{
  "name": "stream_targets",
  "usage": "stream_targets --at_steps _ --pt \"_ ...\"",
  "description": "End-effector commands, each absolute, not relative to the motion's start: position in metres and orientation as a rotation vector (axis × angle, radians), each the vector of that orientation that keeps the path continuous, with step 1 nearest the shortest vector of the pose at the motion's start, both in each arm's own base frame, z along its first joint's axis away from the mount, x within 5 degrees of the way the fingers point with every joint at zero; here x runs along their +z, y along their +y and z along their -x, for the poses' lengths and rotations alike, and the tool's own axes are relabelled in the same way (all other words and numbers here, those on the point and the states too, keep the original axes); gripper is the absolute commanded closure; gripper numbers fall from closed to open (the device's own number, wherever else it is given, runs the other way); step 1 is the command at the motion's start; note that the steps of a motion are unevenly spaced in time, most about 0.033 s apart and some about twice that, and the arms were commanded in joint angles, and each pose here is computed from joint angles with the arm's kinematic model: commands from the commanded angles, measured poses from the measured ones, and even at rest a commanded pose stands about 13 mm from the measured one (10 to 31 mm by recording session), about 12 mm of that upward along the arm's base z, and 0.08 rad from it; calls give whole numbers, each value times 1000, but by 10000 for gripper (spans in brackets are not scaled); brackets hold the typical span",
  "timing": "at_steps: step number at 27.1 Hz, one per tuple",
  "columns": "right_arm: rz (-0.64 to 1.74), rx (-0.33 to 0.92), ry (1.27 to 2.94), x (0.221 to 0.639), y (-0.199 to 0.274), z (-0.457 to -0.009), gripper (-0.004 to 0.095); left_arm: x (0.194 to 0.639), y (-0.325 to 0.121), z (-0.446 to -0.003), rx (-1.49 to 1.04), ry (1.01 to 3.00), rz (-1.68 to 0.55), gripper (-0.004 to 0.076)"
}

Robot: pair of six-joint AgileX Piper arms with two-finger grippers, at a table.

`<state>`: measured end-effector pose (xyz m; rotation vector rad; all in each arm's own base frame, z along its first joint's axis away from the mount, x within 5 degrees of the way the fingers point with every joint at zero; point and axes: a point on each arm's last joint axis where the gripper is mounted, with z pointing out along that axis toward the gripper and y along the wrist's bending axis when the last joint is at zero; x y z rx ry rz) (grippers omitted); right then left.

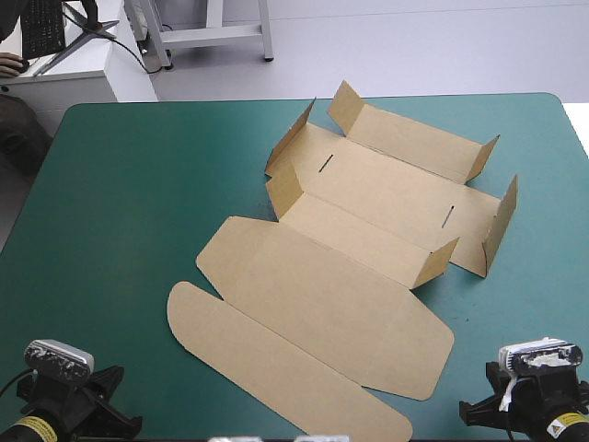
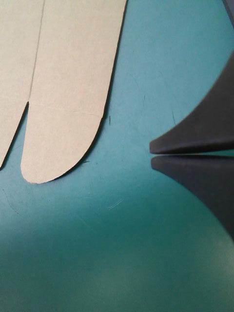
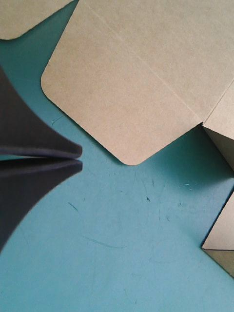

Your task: Fold the box

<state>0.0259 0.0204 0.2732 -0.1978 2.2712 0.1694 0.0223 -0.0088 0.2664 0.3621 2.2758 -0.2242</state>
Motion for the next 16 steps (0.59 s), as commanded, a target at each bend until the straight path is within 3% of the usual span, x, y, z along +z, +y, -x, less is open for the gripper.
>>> stream_targets --at_steps 1,16 --pt "190 181 2215 283 21 -30 928 278 -10 -26 -242 2205 -348 734" --pt "181 199 2245 288 22 -27 928 278 -10 -26 -242 2205 -348 734"
